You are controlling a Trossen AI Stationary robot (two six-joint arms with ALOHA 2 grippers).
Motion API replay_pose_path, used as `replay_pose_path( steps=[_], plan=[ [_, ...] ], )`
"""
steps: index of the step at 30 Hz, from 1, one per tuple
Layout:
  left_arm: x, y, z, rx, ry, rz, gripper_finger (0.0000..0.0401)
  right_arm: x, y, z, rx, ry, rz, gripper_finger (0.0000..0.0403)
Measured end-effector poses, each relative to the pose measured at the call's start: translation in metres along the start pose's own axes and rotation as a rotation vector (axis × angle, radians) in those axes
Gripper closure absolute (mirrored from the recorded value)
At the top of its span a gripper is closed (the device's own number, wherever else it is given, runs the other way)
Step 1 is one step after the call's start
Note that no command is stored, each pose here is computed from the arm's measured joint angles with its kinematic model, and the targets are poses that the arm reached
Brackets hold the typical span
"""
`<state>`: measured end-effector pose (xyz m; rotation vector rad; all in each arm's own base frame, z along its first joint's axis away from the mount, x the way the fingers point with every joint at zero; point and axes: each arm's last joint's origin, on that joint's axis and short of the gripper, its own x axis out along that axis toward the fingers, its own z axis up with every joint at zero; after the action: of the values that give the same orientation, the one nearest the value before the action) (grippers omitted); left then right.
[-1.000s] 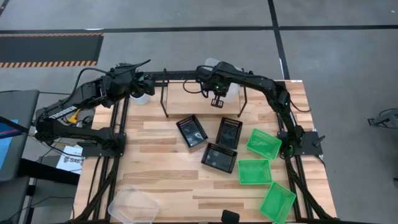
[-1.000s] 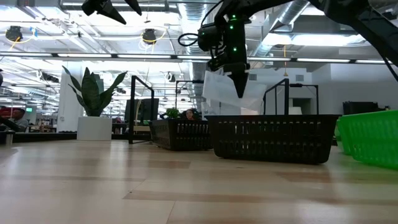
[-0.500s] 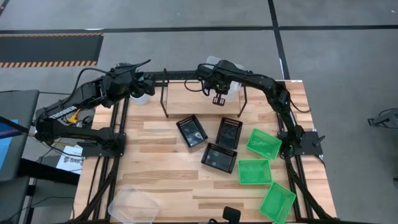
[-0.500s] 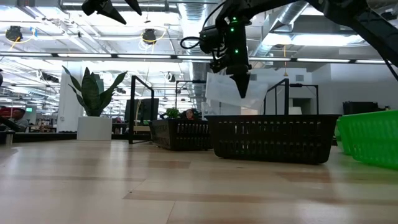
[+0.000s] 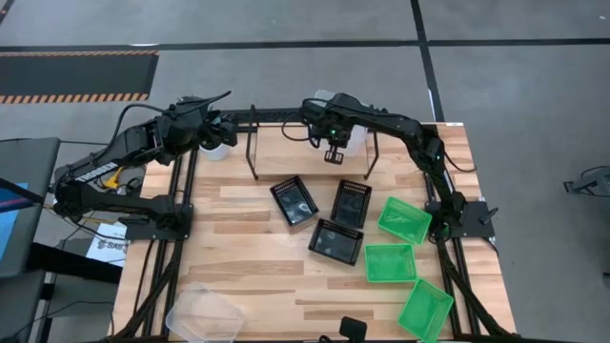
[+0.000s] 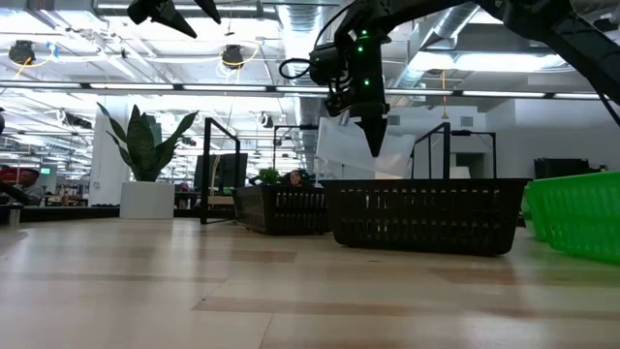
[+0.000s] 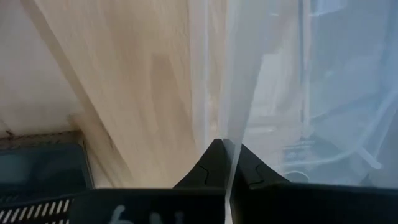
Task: Stack baskets on shelf by color
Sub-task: Stack the right transparent bin on top of the transparent bin on the shelf
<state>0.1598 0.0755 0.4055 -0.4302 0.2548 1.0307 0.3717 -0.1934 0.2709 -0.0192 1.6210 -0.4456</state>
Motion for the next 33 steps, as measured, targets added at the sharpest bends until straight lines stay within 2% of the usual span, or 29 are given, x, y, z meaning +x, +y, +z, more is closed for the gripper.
replay_pose_path(
  steps=[19, 33],
  plan=[
    [0.0, -0.0001, -0.0001, 0.001, 0.003, -0.005, 0.0118, -0.0001, -0.0001, -0.004, -0.066, 0.039, 0.0, 0.0395],
    [0.0, -0.0001, -0.0001, 0.001, 0.004, -0.005, 0.0118, 0.0008, -0.0028, -0.0029, -0.052, 0.023, 0.006, 0.037]
  ],
)
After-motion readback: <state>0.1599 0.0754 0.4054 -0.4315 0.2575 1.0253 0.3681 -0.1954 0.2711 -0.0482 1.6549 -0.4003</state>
